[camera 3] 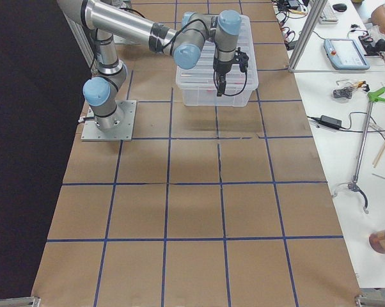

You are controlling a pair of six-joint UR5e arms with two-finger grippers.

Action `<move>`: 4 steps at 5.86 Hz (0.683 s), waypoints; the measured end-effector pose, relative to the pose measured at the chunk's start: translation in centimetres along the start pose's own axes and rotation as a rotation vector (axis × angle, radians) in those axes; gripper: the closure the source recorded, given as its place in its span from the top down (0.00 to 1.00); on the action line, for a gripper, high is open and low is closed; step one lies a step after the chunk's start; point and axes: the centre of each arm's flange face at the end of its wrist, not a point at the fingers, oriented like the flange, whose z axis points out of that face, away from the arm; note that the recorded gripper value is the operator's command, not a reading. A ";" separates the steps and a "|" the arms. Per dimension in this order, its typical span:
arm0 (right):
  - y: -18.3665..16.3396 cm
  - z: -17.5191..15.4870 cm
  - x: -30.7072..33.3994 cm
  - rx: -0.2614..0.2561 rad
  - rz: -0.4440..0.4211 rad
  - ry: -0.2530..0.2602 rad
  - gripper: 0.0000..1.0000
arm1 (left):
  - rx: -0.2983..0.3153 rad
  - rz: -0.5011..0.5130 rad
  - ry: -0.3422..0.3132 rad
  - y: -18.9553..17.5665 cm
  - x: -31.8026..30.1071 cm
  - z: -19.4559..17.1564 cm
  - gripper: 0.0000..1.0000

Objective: Place red block in blue tray from box

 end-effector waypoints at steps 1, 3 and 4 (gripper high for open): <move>-0.1 -3.0 -2.8 -0.009 0.029 0.009 1.00 | 0.000 0.001 0.000 0.0 0.0 0.0 0.98; 1.1 -8.1 -11.3 -0.026 0.083 0.023 1.00 | 0.000 0.001 0.000 0.0 0.0 0.0 0.98; 2.1 -8.7 -14.4 -0.034 0.094 0.026 1.00 | 0.000 0.001 0.000 0.1 0.1 0.0 0.98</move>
